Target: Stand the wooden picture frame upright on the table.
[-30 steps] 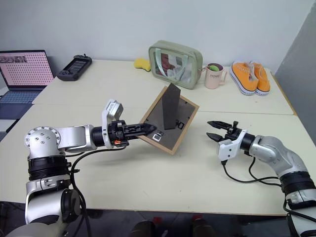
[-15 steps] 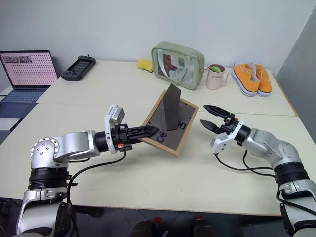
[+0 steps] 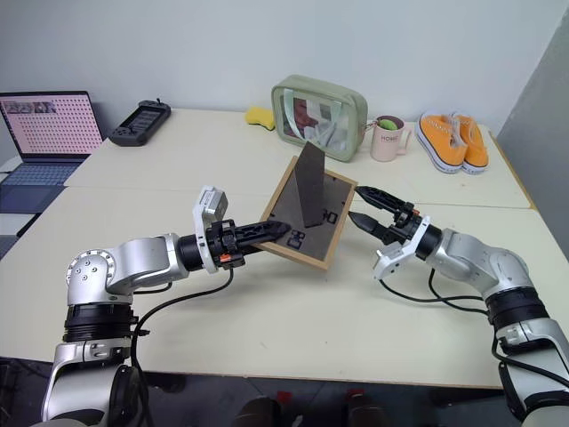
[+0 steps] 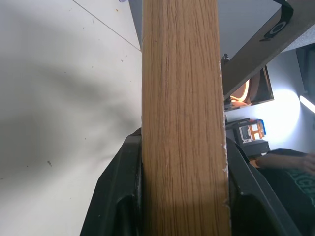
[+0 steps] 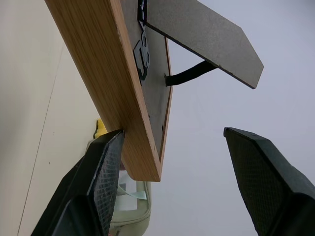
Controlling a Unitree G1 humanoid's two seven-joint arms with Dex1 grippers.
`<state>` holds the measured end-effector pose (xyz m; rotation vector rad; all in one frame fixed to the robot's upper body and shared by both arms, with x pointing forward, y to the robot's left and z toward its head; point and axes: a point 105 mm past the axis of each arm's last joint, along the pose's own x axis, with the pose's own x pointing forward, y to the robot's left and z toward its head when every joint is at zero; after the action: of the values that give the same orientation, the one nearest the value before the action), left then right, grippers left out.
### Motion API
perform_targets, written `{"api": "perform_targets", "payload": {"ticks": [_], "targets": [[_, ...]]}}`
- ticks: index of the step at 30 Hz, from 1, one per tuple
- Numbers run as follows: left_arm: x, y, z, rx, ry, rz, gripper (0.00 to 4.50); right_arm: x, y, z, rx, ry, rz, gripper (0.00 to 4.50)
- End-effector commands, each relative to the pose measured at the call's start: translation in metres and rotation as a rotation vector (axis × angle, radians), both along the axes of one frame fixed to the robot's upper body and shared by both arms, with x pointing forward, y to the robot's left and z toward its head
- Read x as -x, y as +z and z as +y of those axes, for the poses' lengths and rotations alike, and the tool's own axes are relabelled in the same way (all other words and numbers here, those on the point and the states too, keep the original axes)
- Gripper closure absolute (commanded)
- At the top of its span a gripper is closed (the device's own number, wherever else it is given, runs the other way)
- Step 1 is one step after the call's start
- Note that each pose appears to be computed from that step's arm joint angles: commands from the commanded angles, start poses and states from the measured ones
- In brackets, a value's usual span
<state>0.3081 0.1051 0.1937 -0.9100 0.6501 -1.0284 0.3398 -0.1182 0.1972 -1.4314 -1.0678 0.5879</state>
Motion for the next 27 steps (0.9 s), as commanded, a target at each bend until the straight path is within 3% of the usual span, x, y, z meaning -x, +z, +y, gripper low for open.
{"api": "perform_targets", "payload": {"ticks": [1, 8, 21, 27], "targets": [[0.009, 0.024, -0.01, 0.06, -0.087, -0.079, 3.21, 0.004, 0.004, 0.01, -0.011, 0.051, -0.023, 1.08], [0.012, 0.024, -0.016, 0.058, -0.123, -0.083, 3.21, -0.005, -0.021, 0.008, 0.068, 0.044, 0.004, 1.08], [0.012, 0.017, -0.014, 0.062, -0.114, -0.057, 3.21, -0.01, 0.0, 0.005, 0.003, 0.053, -0.041, 1.08], [0.01, 0.018, -0.013, 0.062, -0.102, -0.055, 3.21, -0.007, 0.0, 0.006, 0.004, 0.072, -0.043, 2.3]]}}
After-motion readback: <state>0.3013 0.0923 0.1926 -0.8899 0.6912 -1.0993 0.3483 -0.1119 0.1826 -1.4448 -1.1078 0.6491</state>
